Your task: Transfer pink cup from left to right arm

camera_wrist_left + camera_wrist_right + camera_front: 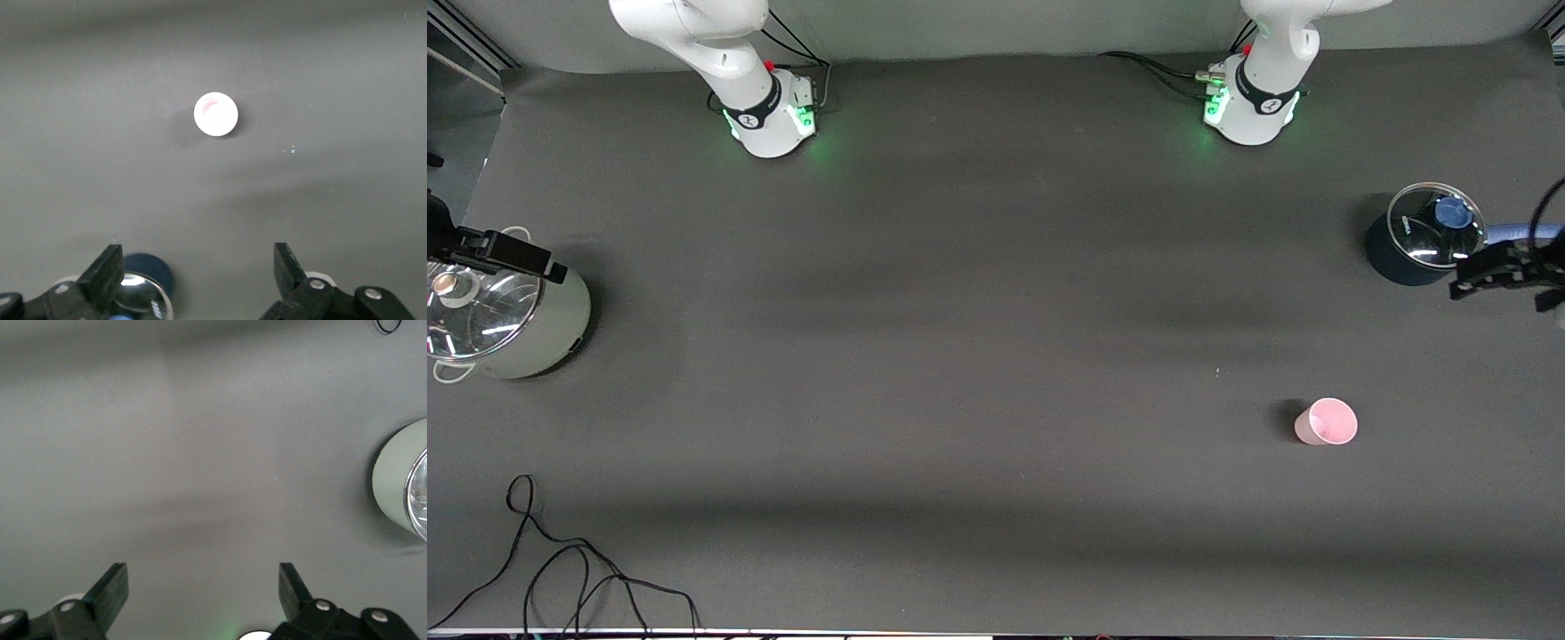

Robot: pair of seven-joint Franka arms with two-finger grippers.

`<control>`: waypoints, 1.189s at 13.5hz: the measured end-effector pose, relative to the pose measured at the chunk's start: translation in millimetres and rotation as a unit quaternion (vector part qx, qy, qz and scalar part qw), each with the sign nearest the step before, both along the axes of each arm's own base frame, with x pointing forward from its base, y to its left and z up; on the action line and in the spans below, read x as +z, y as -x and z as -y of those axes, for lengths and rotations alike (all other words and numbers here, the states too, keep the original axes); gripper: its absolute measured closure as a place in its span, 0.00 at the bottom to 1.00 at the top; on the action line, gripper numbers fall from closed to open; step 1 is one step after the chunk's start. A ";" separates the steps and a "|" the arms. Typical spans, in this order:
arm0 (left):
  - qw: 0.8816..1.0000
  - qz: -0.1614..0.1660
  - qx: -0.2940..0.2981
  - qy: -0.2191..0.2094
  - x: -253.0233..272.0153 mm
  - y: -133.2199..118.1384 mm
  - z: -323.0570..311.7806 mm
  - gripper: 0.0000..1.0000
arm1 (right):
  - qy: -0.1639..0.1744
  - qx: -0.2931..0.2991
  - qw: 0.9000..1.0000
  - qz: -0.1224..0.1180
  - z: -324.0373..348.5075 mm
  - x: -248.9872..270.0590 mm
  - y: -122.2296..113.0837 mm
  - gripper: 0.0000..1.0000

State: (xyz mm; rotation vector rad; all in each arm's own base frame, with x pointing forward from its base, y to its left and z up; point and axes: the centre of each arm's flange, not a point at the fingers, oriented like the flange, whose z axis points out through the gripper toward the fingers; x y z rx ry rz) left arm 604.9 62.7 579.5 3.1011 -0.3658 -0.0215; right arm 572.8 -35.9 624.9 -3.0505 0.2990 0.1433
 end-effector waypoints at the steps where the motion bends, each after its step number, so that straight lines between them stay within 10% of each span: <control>1: 1.000 0.003 -0.025 0.000 -6.4 -8.1 -9.8 0.00 | 0.000 0.000 1.000 0.000 0.0 -0.1 0.0 0.00; 7: 0.982 0.047 -0.163 0.080 -39.3 -27.3 -76.8 0.00 | -0.001 0.000 1.000 -0.001 -0.5 -0.3 0.1 0.00; 16: 0.899 0.164 -0.327 0.239 -169.0 -48.1 -193.2 0.00 | -0.002 0.002 1.000 -0.010 -1.6 -1.9 2.0 0.00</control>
